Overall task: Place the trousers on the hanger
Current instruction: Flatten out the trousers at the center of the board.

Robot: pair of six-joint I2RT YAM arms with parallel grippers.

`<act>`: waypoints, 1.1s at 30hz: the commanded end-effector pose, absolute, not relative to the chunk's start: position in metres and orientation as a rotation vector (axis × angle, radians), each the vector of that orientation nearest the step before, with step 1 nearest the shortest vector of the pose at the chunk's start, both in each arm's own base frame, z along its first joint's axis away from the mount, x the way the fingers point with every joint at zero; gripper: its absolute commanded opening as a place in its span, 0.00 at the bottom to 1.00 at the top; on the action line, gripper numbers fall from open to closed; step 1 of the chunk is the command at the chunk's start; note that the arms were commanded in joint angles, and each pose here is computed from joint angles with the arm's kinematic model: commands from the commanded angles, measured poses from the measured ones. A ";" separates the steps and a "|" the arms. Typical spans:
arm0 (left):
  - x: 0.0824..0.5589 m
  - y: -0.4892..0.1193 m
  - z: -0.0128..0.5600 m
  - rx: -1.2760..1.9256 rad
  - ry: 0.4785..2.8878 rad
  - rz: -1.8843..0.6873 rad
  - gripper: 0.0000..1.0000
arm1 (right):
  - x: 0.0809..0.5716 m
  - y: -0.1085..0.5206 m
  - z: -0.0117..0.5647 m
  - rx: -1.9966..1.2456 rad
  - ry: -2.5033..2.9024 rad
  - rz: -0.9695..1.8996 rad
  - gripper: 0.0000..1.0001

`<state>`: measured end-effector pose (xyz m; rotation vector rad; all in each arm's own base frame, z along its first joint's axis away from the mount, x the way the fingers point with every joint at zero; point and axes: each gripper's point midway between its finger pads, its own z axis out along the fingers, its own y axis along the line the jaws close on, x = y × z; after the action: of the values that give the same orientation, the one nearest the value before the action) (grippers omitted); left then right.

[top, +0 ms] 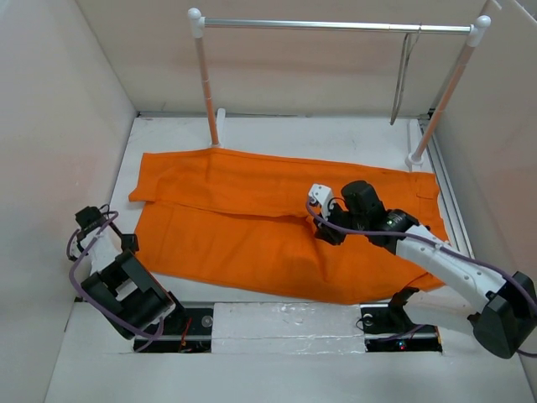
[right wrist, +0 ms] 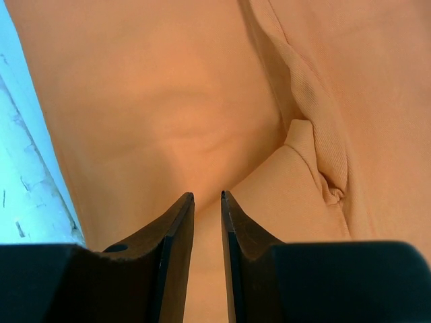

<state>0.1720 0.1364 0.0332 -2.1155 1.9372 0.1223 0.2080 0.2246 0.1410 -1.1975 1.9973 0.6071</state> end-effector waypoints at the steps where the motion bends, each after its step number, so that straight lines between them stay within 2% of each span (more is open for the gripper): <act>1: 0.163 0.128 0.034 -2.154 1.917 0.187 0.52 | 0.222 0.235 0.167 -1.191 1.914 0.629 0.29; 7: 0.164 0.126 0.027 -2.146 1.922 0.199 0.52 | 0.248 0.227 0.185 -1.101 1.902 0.606 0.29; 13: 0.167 0.119 0.011 -2.137 1.960 0.172 0.42 | 0.275 0.204 0.199 -0.979 1.924 0.594 0.30; 14: 0.166 0.119 0.009 -2.140 1.960 0.175 0.36 | 0.277 0.201 0.199 -0.964 1.930 0.598 0.30; 16: 0.167 0.118 0.001 -2.138 1.962 0.164 0.31 | 0.284 0.196 0.200 -0.924 1.937 0.618 0.30; 17: 0.167 0.117 -0.002 -2.139 1.964 0.160 0.19 | 0.285 0.194 0.198 -0.914 1.944 0.622 0.30; 20: 0.169 0.118 -0.007 -2.118 1.984 0.158 0.00 | 0.288 0.185 0.197 -0.867 1.965 0.604 0.30; 23: 0.186 0.122 0.005 -2.021 2.014 0.085 0.00 | 0.289 0.172 0.191 -0.803 2.009 0.567 0.30; 26: 0.203 0.127 0.041 -1.885 1.989 0.010 0.00 | 0.282 0.161 0.172 -0.733 2.117 0.544 0.28; 33: 0.211 0.137 0.129 -1.683 1.910 0.133 0.00 | 0.265 0.154 0.148 -0.678 2.232 0.611 0.28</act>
<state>0.2053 0.1260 0.0887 -1.7808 1.9623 0.0679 0.2694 0.1578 0.1461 -0.7231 2.2123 0.5863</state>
